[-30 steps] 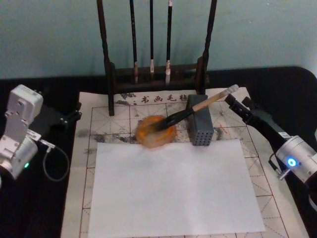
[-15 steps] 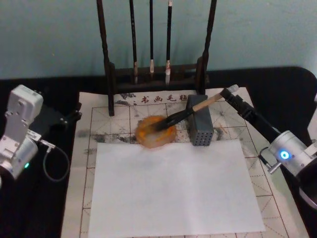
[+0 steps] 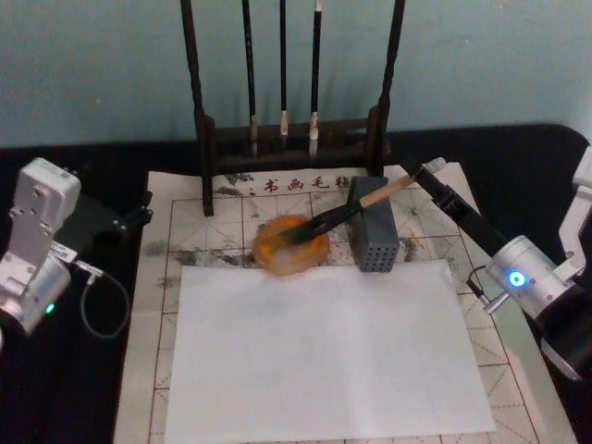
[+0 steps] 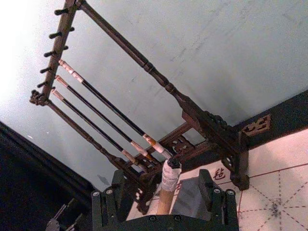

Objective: Pick up the brush from the inkstone, write on the paper, then place the brush back to its original position.

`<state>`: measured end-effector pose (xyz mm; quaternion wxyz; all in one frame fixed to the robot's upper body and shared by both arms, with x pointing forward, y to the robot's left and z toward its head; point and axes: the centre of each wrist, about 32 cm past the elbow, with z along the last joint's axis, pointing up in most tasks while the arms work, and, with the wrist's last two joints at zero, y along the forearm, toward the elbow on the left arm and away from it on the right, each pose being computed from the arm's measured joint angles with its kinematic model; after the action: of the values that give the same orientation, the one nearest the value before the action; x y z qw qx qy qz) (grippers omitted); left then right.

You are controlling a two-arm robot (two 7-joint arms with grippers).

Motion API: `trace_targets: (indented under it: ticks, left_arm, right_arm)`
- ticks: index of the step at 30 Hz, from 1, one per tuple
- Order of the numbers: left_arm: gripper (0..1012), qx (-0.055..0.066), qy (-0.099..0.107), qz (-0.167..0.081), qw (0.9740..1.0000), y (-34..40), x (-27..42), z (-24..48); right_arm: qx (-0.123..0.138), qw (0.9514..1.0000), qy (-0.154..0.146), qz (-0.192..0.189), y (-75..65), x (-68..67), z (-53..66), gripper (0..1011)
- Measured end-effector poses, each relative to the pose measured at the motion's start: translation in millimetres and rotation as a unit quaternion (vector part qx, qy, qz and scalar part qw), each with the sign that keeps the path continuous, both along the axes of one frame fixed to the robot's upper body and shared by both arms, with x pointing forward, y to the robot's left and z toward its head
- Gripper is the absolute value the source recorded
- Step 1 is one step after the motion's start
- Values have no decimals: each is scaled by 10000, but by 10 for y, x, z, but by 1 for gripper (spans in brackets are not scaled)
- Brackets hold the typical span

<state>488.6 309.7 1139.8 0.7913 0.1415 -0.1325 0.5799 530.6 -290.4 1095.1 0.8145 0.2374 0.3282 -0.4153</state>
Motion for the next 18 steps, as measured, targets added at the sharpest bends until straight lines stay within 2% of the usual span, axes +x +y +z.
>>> trace_targets:
  ticks: [18]
  left_arm:
    - [1001, 0, 0, 0, 10000, 0, 0, 0]
  right_arm:
    - [278, 9996, 76, 69, 73, 68, -29, 1002]
